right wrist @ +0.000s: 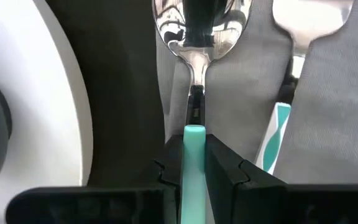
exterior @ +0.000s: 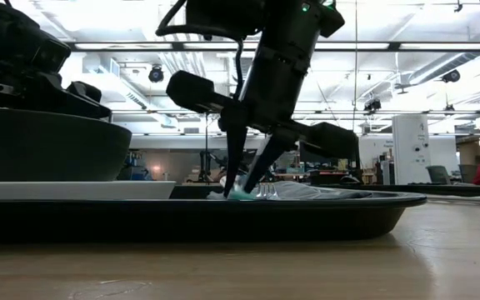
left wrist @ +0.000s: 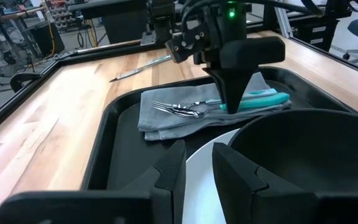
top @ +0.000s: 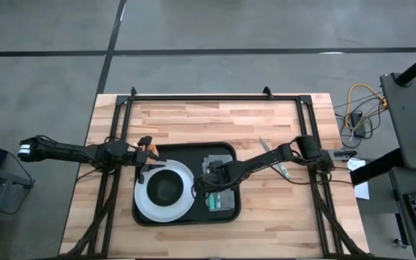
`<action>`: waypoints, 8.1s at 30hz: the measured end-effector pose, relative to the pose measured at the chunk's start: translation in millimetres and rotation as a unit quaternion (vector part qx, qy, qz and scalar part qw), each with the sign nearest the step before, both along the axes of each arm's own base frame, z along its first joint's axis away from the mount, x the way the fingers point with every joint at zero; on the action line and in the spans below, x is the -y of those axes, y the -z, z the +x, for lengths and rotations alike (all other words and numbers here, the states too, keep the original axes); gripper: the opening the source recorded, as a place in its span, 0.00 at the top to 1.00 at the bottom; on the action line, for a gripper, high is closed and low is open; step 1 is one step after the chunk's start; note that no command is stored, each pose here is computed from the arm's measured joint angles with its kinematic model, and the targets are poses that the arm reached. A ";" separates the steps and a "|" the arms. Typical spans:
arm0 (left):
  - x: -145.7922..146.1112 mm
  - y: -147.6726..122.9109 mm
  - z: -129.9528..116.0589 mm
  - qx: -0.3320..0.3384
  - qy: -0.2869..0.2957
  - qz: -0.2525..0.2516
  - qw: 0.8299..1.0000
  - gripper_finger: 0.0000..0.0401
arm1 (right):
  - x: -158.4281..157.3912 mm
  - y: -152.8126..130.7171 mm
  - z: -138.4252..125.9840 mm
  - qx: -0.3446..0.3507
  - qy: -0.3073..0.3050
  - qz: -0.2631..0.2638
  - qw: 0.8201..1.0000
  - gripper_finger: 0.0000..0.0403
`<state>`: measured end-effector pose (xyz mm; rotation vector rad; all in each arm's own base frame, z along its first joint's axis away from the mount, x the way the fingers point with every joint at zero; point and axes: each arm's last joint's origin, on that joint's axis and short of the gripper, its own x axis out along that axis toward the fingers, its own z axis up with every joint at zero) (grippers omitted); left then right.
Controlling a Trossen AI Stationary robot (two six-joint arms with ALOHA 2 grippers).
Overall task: Set up tray
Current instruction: Put the green spoon on the gray napkin to the left of the white fork, then put the white knife on the gray napkin to the right of the fork
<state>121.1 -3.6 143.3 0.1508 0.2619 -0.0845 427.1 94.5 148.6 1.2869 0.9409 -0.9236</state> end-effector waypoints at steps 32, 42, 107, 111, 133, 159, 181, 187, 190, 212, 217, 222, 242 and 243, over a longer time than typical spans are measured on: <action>0.0 0.6 0.1 -0.002 0.000 0.000 1.000 0.85 | 4.4 0.4 0.1 -0.005 -0.013 -0.007 1.000 0.75; 0.0 0.4 0.1 -0.002 0.000 0.000 1.000 0.85 | 5.8 0.0 0.2 -0.006 -0.014 -0.004 1.000 0.72; 0.0 0.4 0.1 -0.002 0.000 0.000 1.000 0.85 | 70.7 -43.0 -180.0 -0.090 -0.172 -0.038 0.980 0.71; 0.0 0.4 0.1 -0.002 0.000 0.000 1.000 0.85 | 76.7 -40.6 -199.2 -0.091 -0.186 -0.043 0.977 0.71; 0.0 0.4 0.1 -0.002 0.000 0.000 1.000 0.85 | 116.9 -19.5 -265.0 -0.133 -0.238 -0.047 0.961 0.71; 0.0 0.4 0.1 -0.002 0.000 0.000 1.000 0.85 | 116.1 13.0 -278.8 -0.129 -0.247 -0.036 0.960 0.73; 0.0 0.4 0.1 -0.002 0.000 0.000 1.000 0.85 | 117.8 4.6 -267.6 -0.094 -0.182 -0.036 0.978 0.96; 0.0 0.4 0.1 -0.002 0.000 0.000 1.000 0.85 | 119.4 -10.3 -256.2 -0.066 -0.140 -0.032 0.987 0.96; 0.0 0.4 0.1 -0.002 0.000 0.000 1.000 0.85 | 119.2 -17.5 -251.0 -0.052 -0.122 -0.030 0.991 0.96; 0.0 0.4 0.1 -0.002 0.000 0.000 1.000 0.85 | 66.1 -23.3 -209.0 -0.006 -0.021 0.010 1.000 0.96; 0.0 0.4 0.1 -0.002 0.000 0.000 1.000 0.85 | 50.8 -27.5 -181.5 -0.008 -0.011 0.020 1.000 0.95; 0.0 0.4 0.1 -0.002 0.000 0.000 1.000 0.85 | 40.6 -31.7 -148.9 -0.009 0.003 0.022 1.000 0.95; 0.0 0.4 0.1 -0.002 0.000 0.000 1.000 0.85 | -4.5 -32.4 -54.2 -0.038 0.048 0.017 0.998 0.95; 0.0 0.4 0.1 -0.002 0.000 0.000 1.000 0.85 | -7.4 -29.2 -51.8 -0.043 0.049 0.018 0.998 0.95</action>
